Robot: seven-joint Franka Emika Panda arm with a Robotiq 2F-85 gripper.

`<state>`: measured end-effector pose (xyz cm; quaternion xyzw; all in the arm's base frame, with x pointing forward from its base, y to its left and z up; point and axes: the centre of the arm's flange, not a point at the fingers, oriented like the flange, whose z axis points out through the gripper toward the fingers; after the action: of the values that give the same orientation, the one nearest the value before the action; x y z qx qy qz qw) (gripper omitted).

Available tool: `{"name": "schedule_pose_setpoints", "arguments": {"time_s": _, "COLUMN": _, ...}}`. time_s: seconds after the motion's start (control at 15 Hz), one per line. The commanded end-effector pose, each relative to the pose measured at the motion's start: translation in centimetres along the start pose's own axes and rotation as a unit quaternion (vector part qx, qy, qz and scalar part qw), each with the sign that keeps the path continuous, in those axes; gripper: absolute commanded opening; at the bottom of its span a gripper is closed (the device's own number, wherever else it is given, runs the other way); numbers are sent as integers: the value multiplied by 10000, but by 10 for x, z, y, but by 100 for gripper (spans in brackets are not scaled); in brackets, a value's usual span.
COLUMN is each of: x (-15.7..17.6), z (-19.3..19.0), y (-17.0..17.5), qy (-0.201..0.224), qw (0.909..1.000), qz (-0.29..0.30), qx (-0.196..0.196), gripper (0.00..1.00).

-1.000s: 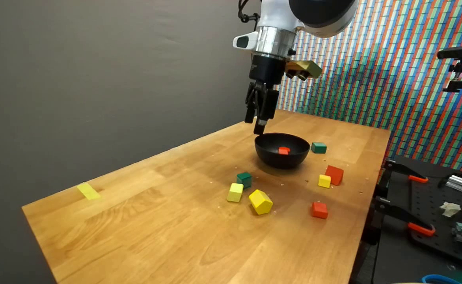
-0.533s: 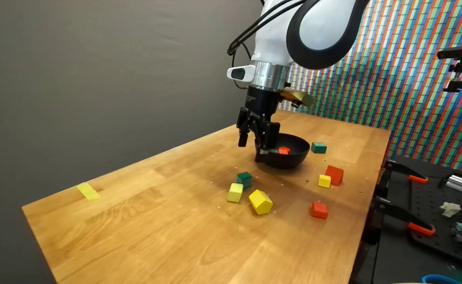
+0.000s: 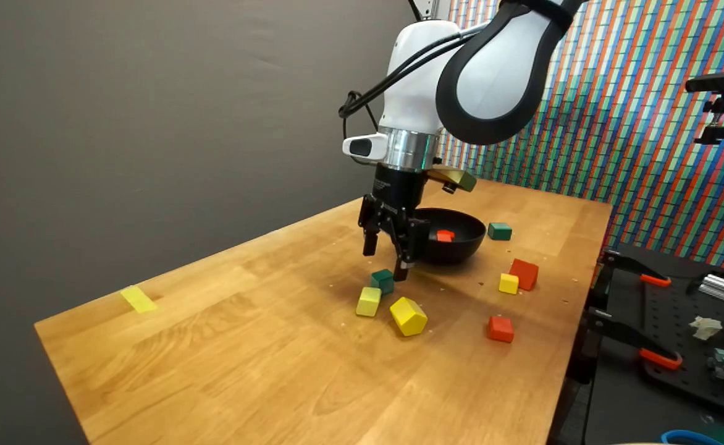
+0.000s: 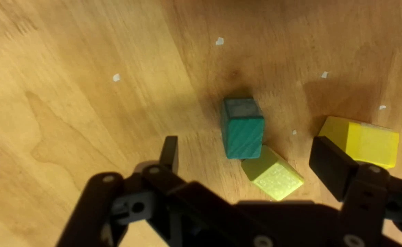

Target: Put all the blocks in the bowl

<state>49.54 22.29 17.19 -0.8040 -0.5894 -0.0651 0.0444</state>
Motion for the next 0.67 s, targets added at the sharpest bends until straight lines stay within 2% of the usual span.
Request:
{"name": "schedule_pose_setpoints", "arguments": {"time_s": 0.0, "x": 3, "z": 14, "y": 7, "qy": -54, "qw": 9998, "qz": -193, "qx": 28, "gripper": 70}}
{"name": "schedule_pose_setpoints", "arguments": {"time_s": 0.2, "x": 1, "z": 21, "y": 8, "qy": -105, "qw": 9995, "qz": -313, "qx": -26, "gripper": 43}}
{"name": "schedule_pose_setpoints", "arguments": {"time_s": 0.47, "x": 0, "z": 13, "y": 11, "qy": -81, "qw": 9990, "qz": -398, "qx": -175, "gripper": 14}}
{"name": "schedule_pose_setpoints", "arguments": {"time_s": 0.53, "x": 0, "z": 8, "y": 12, "qy": -43, "qw": 9990, "qz": -394, "qx": -229, "gripper": 12}}
{"name": "schedule_pose_setpoints", "arguments": {"time_s": 0.6, "x": 0, "z": 1, "y": 12, "qy": 36, "qw": 9990, "qz": -355, "qx": -264, "gripper": 16}}
